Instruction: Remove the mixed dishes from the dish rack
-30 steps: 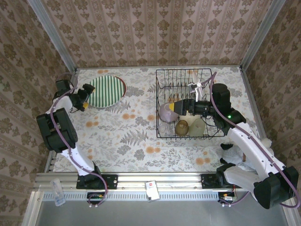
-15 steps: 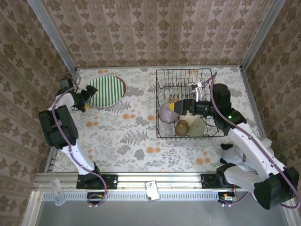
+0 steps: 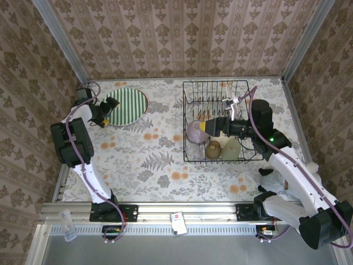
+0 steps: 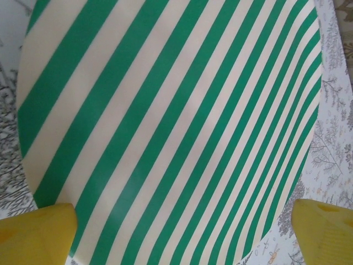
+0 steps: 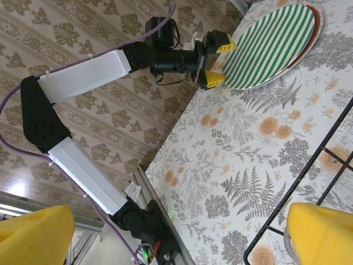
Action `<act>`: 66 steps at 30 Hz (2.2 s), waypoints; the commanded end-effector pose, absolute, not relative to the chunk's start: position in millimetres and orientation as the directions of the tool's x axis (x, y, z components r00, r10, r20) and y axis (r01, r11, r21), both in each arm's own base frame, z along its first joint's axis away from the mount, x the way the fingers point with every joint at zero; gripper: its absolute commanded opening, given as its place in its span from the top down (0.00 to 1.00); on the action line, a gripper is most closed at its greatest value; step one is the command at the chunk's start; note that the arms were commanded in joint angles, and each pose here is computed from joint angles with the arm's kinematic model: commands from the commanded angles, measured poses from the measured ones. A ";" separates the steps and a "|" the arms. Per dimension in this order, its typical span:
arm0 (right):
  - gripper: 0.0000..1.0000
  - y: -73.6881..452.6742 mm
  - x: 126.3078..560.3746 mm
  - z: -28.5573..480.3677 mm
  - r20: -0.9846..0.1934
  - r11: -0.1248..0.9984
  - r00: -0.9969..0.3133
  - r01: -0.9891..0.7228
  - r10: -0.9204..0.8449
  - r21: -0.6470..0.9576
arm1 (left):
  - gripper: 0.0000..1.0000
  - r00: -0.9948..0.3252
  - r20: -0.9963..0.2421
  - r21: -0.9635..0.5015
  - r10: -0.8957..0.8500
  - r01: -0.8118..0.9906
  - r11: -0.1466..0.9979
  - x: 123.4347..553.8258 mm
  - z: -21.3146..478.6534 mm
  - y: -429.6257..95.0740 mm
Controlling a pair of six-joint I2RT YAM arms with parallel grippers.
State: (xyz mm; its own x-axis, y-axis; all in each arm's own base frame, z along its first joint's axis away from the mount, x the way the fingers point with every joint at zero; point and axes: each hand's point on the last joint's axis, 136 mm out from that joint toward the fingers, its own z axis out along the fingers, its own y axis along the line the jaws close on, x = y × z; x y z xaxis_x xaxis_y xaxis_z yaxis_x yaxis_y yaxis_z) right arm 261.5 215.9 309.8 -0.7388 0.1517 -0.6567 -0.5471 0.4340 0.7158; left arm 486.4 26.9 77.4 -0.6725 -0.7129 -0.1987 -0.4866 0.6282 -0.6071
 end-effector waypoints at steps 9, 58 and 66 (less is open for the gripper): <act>0.00 208.0 257.6 307.2 -0.681 0.494 -0.716 -0.542 0.153 0.680 | 0.00 -0.657 -0.201 -0.587 -0.726 -0.513 0.626 473.5 81.5 28.2; 0.17 78.5 403.1 234.9 -0.649 0.913 -0.753 0.180 -0.111 -0.365 | 0.00 -0.441 -0.861 -0.506 -0.252 0.708 0.493 260.0 321.8 -163.6; 0.28 83.3 421.9 218.7 -0.620 0.893 -0.776 0.194 -0.113 -0.405 | 0.00 -0.427 -0.870 -0.492 -0.247 0.710 0.504 256.2 322.8 -160.3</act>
State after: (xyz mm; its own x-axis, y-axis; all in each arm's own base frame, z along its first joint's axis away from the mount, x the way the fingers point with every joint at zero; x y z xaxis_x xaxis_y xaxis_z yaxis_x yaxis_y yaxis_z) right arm 419.1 90.6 215.7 -0.7713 -0.1064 -0.6275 0.1627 0.9202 -0.3560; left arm 261.7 -161.1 312.4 -0.4657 -0.2500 -0.8489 0.6785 0.5150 -0.5239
